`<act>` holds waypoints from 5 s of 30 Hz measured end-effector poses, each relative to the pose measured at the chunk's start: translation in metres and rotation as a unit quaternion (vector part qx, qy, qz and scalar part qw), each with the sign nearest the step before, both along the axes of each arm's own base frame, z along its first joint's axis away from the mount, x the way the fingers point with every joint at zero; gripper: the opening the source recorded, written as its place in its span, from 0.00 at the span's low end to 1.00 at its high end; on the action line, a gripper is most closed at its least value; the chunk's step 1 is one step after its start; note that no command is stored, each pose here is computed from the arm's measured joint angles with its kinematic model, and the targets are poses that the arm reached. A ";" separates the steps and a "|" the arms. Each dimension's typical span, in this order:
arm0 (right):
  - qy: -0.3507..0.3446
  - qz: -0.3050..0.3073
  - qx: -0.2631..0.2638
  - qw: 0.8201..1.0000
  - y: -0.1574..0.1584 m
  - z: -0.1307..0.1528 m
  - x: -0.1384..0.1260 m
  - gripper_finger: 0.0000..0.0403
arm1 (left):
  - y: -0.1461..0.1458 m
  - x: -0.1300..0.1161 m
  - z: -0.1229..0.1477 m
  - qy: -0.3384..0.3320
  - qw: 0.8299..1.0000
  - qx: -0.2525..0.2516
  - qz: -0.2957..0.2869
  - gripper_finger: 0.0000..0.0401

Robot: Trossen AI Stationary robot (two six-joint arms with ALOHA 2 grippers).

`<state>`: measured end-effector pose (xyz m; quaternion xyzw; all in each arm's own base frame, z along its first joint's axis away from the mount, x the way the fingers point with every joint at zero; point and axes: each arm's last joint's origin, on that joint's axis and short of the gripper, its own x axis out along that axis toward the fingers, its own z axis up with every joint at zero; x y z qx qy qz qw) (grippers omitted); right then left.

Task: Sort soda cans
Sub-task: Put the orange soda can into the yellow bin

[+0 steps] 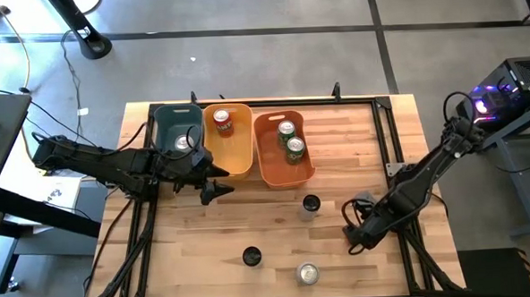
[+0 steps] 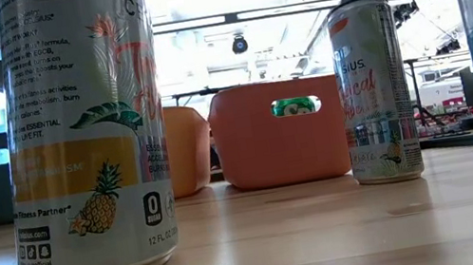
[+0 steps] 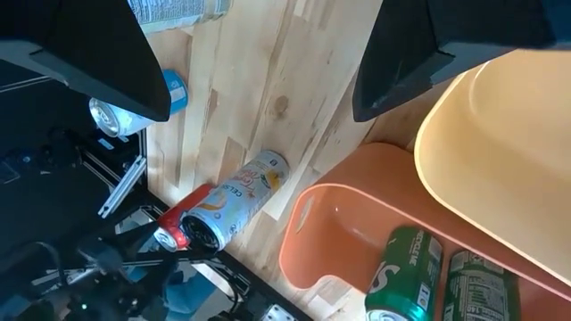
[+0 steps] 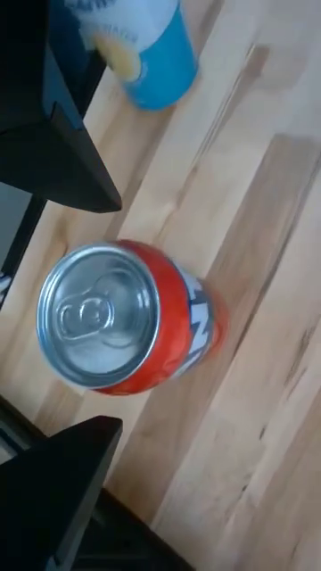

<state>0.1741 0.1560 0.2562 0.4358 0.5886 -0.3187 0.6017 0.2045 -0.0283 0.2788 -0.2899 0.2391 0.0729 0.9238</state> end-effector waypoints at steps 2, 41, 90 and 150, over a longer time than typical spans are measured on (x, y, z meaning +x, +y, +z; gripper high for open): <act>0.006 -0.008 0.003 1.000 0.000 -0.007 -0.001 0.96 | 0.000 0.000 0.000 0.000 1.000 0.000 0.000 0.86; -0.223 0.055 -0.316 0.921 -0.096 0.128 0.055 0.68 | 0.048 -0.060 0.097 -0.396 0.917 0.019 0.050 0.86; -0.153 0.292 -0.225 0.917 -0.255 0.000 0.309 0.68 | 0.048 -0.093 0.095 -0.371 0.919 0.065 0.117 0.86; -0.179 0.205 -0.263 0.926 -0.275 -0.024 0.328 0.82 | 0.049 -0.081 0.087 -0.333 0.935 0.052 0.108 0.86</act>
